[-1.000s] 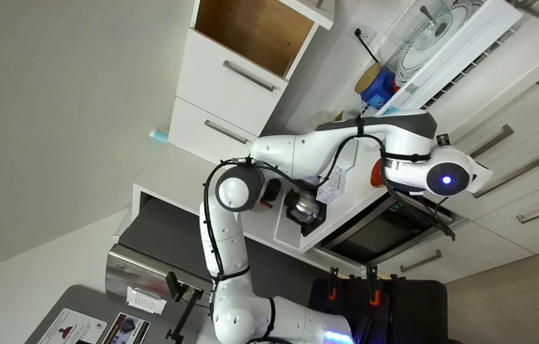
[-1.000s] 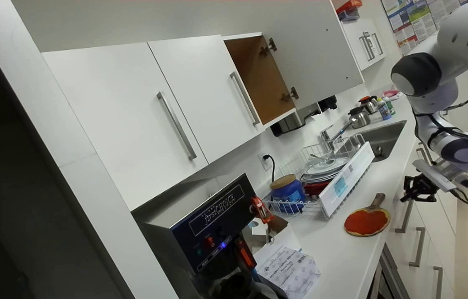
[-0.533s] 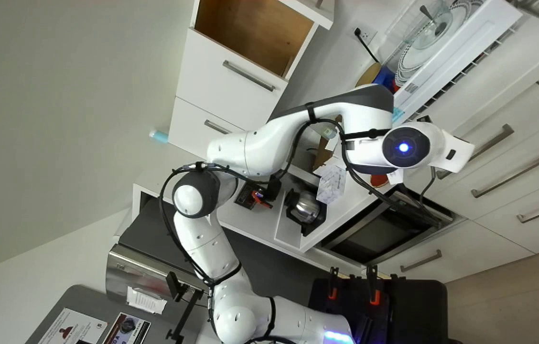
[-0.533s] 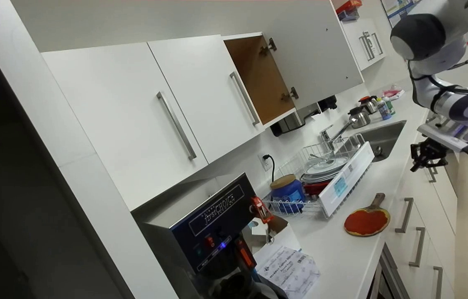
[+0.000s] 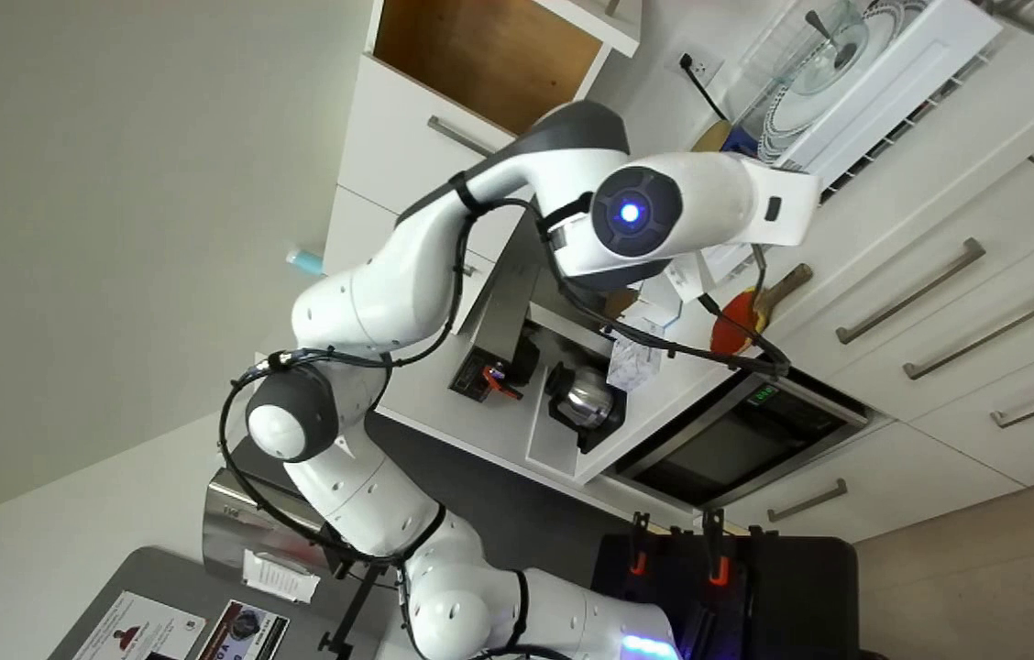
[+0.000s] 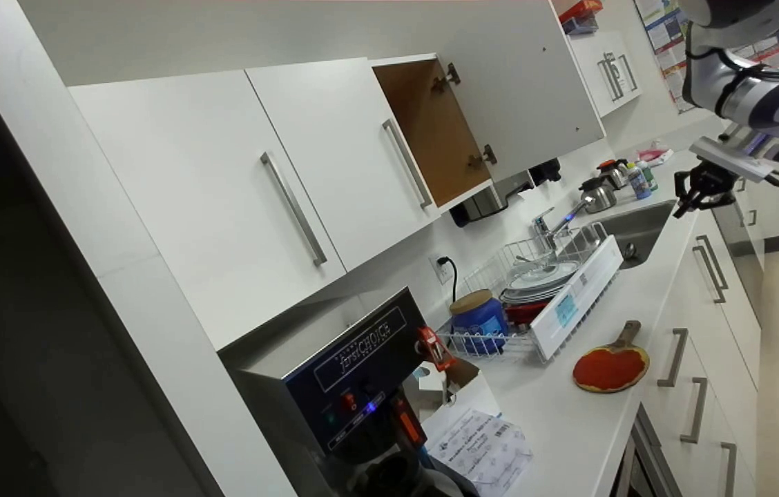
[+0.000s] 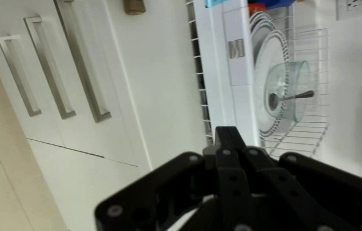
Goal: Remove the blue object from the bottom shelf, put it in the drawer and then close the drawer
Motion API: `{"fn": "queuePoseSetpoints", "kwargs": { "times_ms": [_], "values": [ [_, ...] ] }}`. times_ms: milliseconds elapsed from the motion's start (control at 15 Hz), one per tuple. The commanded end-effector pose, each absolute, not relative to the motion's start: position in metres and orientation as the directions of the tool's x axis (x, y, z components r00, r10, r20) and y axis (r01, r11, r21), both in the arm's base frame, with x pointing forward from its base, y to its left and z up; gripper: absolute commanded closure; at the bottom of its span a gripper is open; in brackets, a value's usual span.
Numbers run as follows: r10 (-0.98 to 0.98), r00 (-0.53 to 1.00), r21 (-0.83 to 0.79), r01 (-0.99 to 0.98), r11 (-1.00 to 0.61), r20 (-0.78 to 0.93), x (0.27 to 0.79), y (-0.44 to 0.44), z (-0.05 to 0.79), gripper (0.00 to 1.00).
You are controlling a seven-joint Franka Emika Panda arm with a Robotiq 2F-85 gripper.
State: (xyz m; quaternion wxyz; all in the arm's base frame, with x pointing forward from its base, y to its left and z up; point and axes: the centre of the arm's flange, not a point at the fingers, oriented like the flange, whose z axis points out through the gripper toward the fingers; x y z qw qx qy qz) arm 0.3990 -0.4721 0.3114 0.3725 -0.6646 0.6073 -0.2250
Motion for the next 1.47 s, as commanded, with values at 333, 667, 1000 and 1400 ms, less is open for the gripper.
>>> {"fn": "queuePoseSetpoints", "kwargs": {
  "times_ms": [333, 667, 1000, 1400],
  "values": [
    [-0.987, 0.159, -0.892, -0.447, -0.060, -0.013, 0.381, -0.482, 0.445, 1.00],
    [-0.983, 0.173, -0.955, -0.275, -0.115, 0.069, 0.387, -0.488, 0.492, 1.00],
    [-0.982, 0.167, -0.959, -0.256, -0.124, 0.082, 0.392, -0.485, 0.494, 0.99],
    [-0.982, 0.159, -0.965, -0.225, -0.134, 0.099, 0.402, -0.491, 0.502, 1.00]
  ]
}}
